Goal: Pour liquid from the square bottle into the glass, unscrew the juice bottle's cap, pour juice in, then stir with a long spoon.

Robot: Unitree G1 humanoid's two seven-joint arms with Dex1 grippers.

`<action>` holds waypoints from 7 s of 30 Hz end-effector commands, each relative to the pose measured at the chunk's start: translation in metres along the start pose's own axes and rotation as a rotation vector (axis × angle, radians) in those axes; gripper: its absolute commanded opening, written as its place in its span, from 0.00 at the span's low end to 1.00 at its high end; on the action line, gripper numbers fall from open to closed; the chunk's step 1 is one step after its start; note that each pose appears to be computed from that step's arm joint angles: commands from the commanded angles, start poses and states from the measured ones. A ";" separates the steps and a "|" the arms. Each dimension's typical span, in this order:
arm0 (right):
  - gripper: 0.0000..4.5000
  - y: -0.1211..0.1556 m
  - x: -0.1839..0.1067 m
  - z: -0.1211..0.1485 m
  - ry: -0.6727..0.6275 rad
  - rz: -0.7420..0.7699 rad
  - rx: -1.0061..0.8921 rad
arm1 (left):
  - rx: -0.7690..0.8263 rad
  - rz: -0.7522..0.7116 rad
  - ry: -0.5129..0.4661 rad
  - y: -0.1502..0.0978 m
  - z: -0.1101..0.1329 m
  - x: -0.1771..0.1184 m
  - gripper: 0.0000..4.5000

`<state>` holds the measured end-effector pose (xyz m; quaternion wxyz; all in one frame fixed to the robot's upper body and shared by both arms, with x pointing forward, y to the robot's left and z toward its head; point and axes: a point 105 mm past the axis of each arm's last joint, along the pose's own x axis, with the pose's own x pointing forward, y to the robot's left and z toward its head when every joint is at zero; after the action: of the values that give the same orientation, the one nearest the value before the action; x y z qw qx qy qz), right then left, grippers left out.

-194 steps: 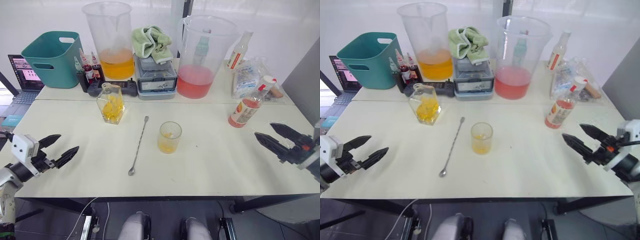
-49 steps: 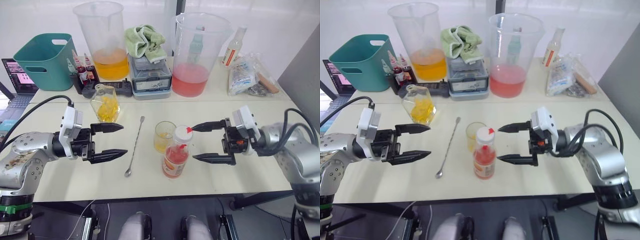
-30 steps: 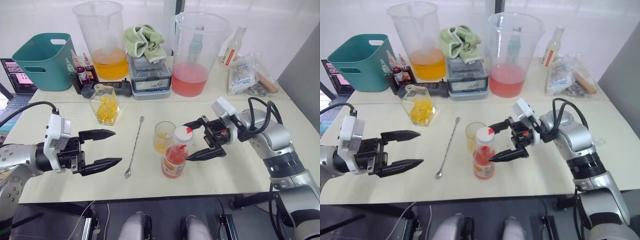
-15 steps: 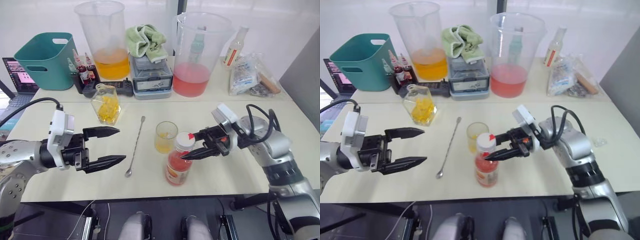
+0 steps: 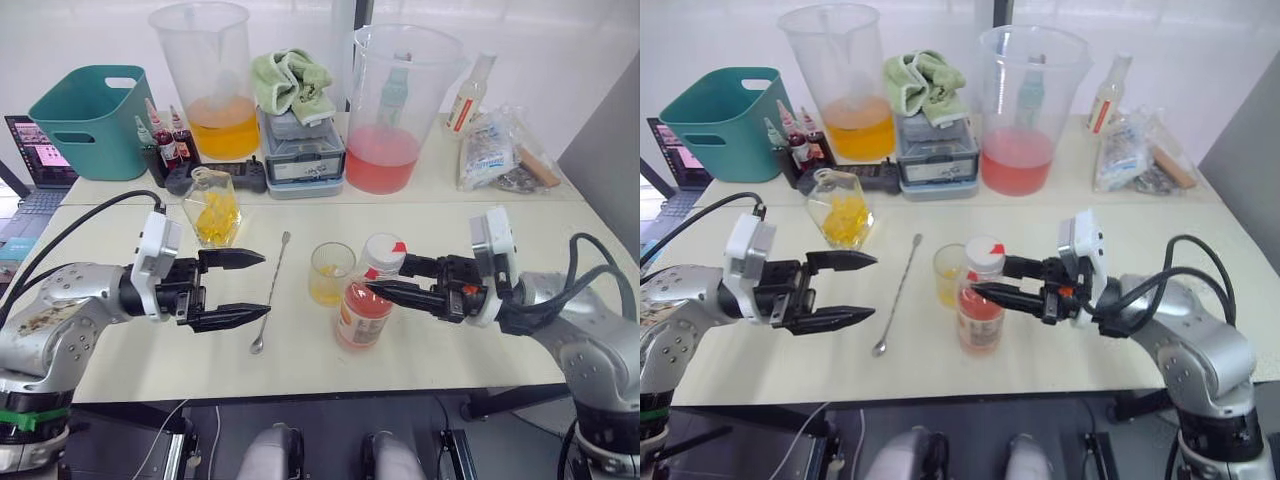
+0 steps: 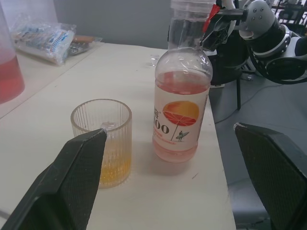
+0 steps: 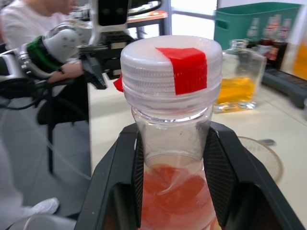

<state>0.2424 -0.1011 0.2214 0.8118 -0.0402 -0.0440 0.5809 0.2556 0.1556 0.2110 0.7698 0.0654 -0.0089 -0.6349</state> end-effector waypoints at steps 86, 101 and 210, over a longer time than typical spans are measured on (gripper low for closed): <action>0.23 0.015 0.016 0.006 -0.023 0.064 -0.064 | 0.042 -0.032 0.014 -0.006 0.000 0.000 1.00; 0.23 0.010 0.016 -0.024 0.040 -0.052 0.032 | 0.055 -0.052 0.022 -0.005 -0.001 0.000 1.00; 0.38 -0.007 0.026 0.034 0.146 0.567 -0.215 | 0.130 -0.154 0.120 -0.024 0.000 0.116 0.31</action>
<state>0.2591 -0.0800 0.2515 0.6435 -0.1521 -0.0132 0.7500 0.2595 0.0382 0.2095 0.7180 0.1555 -0.0237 -0.6780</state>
